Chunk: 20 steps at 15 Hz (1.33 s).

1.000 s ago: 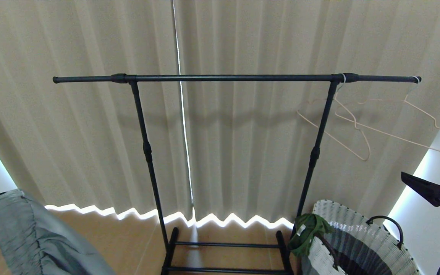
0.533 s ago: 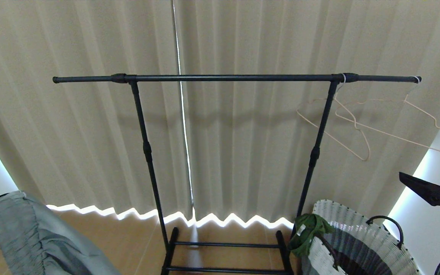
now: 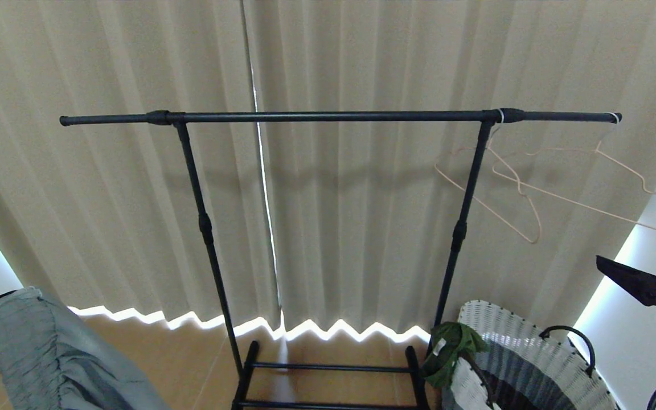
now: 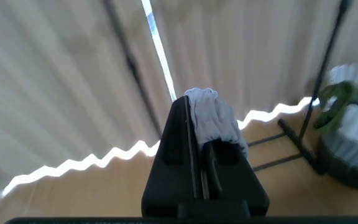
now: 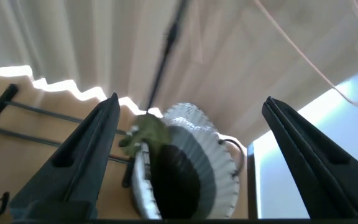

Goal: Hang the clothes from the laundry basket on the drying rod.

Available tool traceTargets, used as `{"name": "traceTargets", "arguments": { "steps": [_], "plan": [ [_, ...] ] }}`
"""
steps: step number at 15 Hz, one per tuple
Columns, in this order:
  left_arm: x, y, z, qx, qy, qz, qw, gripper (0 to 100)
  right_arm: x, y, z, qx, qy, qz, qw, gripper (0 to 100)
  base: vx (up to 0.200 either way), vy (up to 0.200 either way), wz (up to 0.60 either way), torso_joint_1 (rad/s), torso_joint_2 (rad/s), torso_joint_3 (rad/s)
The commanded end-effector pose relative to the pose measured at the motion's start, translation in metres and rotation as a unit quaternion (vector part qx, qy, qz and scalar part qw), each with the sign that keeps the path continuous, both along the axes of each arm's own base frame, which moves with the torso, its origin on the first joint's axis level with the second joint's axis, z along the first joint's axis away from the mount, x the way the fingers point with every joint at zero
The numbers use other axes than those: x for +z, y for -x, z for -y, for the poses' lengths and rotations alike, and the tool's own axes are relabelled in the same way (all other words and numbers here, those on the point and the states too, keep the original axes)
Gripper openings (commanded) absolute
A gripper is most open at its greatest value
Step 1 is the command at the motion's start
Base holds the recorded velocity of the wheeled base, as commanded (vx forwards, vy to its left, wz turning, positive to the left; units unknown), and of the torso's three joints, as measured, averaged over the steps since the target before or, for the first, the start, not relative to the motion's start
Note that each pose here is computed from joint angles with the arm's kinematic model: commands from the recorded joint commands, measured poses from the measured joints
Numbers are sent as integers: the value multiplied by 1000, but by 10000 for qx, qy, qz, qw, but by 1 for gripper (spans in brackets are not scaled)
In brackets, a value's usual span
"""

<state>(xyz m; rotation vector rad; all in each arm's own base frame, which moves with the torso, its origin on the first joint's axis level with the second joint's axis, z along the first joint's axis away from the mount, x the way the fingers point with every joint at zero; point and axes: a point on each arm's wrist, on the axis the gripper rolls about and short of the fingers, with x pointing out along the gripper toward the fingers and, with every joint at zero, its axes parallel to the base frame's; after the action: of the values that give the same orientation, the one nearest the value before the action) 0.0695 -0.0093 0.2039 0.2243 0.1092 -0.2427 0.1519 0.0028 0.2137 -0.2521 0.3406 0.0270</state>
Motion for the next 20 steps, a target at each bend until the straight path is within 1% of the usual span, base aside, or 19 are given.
{"name": "traceTargets", "arguments": {
  "steps": [1, 9, 10, 15, 20],
  "plan": [
    [0, 0, 0, -1, -5, -3, 10000, 0, 1, 0, 0, 12, 0, 16, 10000, 100, 0, -200, 0, 2, 2, 2],
    [0, 0, 0, -1, -6, -10, 10000, 0, 3, 0, 0, -20, -4, 62, 10000, 100, 0, -200, 0, 2, 2, 0],
    [0, 0, 0, -1, -6, -10, 10000, 0, 4, 0, 4, -150, -1, 85, 9999, 100, 0, -200, 0, -2, -2, -2],
    [0, 0, 0, -9, -3, 5, 10000, 0, 5, 1, 22, -719, -8, 78, 9974, 100, 0, 0, 0, 0, 0, 0],
    [0, -1, 0, -7, 3, -12, 10000, 0, 4, 1, 23, -742, -9, 63, 9972, 100, 0, 0, 0, 0, 0, 0]
  ]
}}
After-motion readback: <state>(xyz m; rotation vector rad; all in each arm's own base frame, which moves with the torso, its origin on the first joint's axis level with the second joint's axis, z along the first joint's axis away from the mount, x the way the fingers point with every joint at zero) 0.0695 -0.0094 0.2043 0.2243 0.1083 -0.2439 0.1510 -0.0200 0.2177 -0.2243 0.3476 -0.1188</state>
